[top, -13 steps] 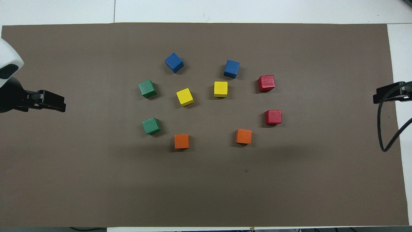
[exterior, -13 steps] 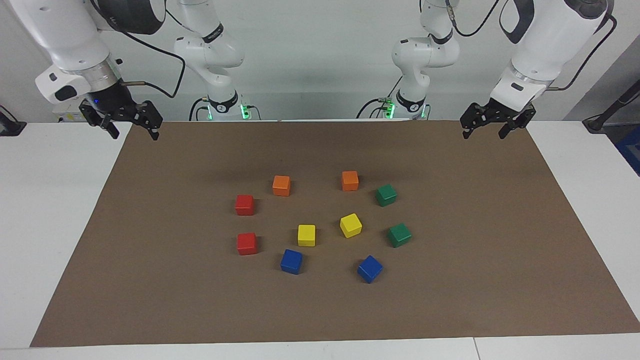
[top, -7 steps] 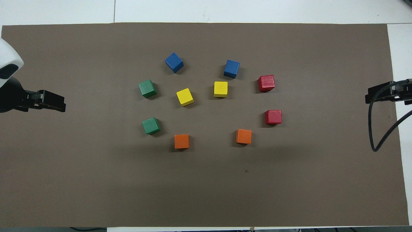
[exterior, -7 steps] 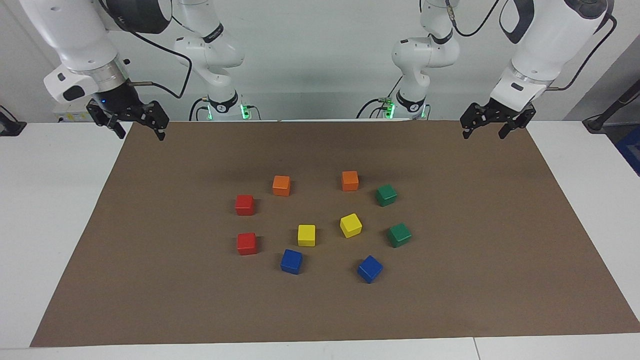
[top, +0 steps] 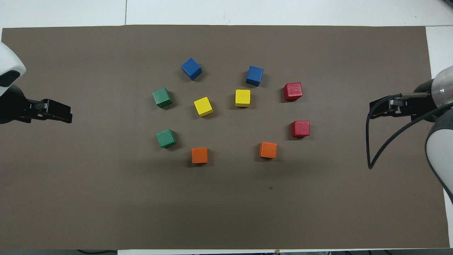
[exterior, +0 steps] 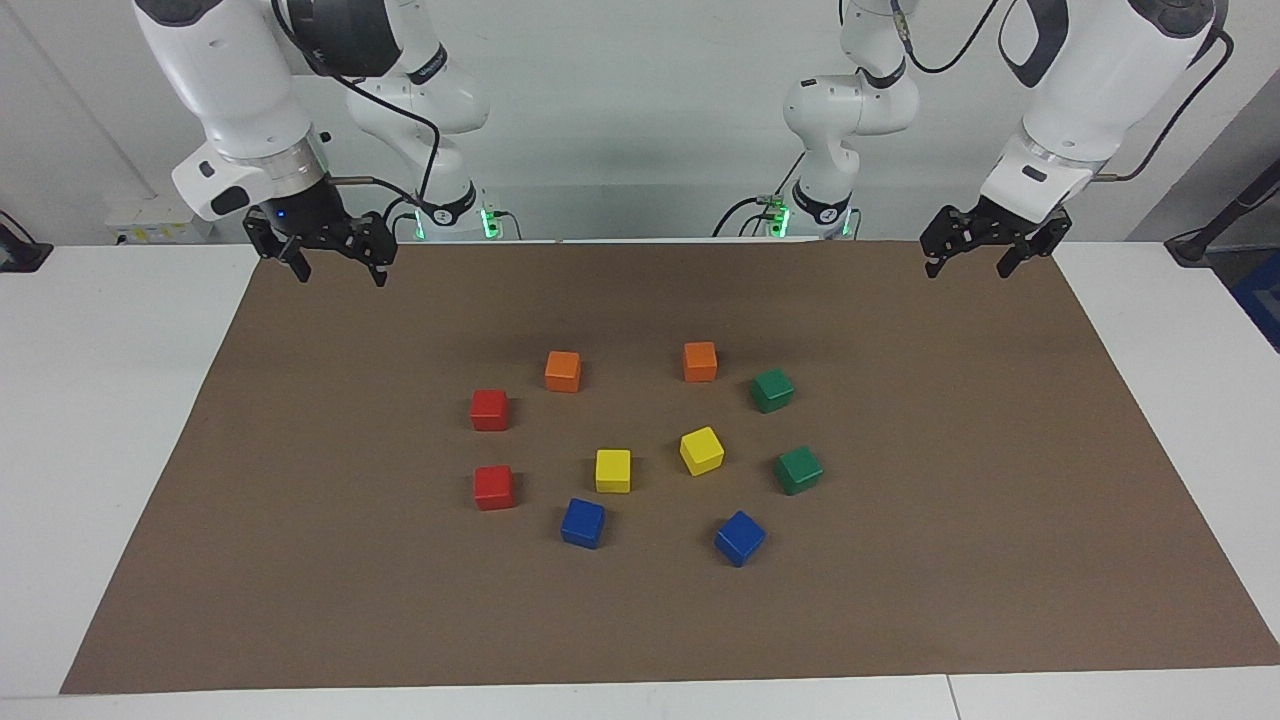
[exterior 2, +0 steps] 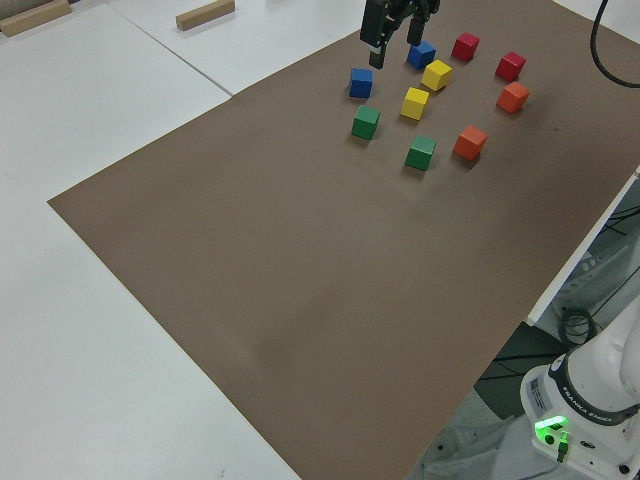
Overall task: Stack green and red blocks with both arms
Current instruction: 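Reach the right gripper toward the nearer red cube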
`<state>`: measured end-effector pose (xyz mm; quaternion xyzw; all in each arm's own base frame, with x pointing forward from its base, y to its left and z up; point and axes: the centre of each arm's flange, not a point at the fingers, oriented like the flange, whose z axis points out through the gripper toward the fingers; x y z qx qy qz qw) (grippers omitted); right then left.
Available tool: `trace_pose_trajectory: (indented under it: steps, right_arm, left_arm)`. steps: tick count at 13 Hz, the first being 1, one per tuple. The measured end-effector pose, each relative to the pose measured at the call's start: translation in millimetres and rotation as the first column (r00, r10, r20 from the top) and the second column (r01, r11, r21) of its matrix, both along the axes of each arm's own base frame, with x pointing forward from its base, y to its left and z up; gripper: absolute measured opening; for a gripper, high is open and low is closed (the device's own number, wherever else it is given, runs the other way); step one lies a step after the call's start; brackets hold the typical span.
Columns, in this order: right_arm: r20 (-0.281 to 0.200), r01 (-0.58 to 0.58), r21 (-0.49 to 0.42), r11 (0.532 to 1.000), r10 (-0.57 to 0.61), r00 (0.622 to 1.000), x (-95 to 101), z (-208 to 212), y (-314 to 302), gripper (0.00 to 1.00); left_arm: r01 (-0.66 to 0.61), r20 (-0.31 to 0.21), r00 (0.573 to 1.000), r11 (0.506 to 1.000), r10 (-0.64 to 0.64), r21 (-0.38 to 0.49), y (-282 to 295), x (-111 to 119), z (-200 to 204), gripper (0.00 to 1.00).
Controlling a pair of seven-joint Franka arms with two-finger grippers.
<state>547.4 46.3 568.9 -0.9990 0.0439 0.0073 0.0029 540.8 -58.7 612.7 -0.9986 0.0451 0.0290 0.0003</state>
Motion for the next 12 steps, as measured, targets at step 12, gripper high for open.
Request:
trace_pose_trajectory:
  steps: [12]
  right_arm:
    - [-0.015,-0.003,0.005,1.000,0.003,1.000,29.6,-142,76,1.00]
  left_arm:
    - [-0.039,0.021,0.999,0.999,0.039,0.000,-10,1,0,1.00]
